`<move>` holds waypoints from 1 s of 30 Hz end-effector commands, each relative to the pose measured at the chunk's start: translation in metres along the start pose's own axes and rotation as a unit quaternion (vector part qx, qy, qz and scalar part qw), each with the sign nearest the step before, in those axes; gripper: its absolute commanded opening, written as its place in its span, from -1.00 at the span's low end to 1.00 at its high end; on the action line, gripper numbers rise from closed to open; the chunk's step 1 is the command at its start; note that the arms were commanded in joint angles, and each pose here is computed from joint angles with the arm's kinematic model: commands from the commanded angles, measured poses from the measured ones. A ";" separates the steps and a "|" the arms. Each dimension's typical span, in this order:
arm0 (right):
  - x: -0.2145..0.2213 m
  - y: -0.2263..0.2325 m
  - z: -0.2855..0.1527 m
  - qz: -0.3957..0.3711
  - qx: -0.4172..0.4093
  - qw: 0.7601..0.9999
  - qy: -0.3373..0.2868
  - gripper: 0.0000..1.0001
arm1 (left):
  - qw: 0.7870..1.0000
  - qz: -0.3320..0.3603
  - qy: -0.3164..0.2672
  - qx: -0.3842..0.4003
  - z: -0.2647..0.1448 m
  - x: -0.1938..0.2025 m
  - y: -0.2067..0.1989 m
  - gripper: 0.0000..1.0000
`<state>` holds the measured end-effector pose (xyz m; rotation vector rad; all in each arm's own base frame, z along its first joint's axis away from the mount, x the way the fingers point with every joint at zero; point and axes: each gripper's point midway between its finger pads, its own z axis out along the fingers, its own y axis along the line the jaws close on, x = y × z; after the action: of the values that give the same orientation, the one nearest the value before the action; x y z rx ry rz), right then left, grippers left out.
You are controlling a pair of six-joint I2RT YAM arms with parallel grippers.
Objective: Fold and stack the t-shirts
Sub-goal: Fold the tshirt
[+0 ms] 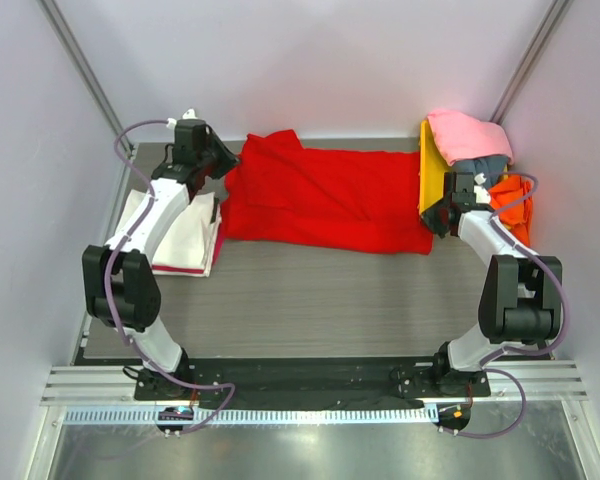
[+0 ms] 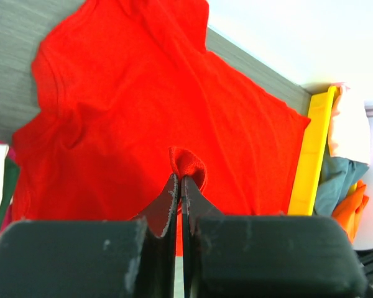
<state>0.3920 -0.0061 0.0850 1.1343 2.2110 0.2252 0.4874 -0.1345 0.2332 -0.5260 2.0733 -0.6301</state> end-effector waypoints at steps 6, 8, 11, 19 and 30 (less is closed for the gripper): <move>-0.013 0.015 0.004 0.047 -0.026 0.998 -0.034 -0.98 | 1.000 0.004 -0.023 -0.004 0.009 -0.026 0.006 -0.99; -0.011 0.016 0.008 0.049 -0.025 0.998 -0.030 -0.98 | 1.000 0.002 -0.025 -0.004 0.012 -0.031 0.007 -1.00; -0.006 0.015 0.011 0.052 -0.023 0.998 -0.023 -0.98 | 1.000 0.000 -0.022 -0.001 0.018 -0.036 0.008 -0.99; -0.004 0.015 0.015 0.066 -0.021 0.997 -0.029 -0.98 | 1.000 0.003 0.000 -0.014 0.035 -0.035 0.017 -0.99; -0.013 0.018 0.006 0.063 -0.030 0.996 -0.055 -0.31 | 0.998 -0.012 0.055 -0.012 0.086 -0.011 0.028 -0.99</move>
<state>0.4070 0.0004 0.0741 1.2503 2.1111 0.2858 0.5508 -0.1217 0.1770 -0.5648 2.1846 -0.6260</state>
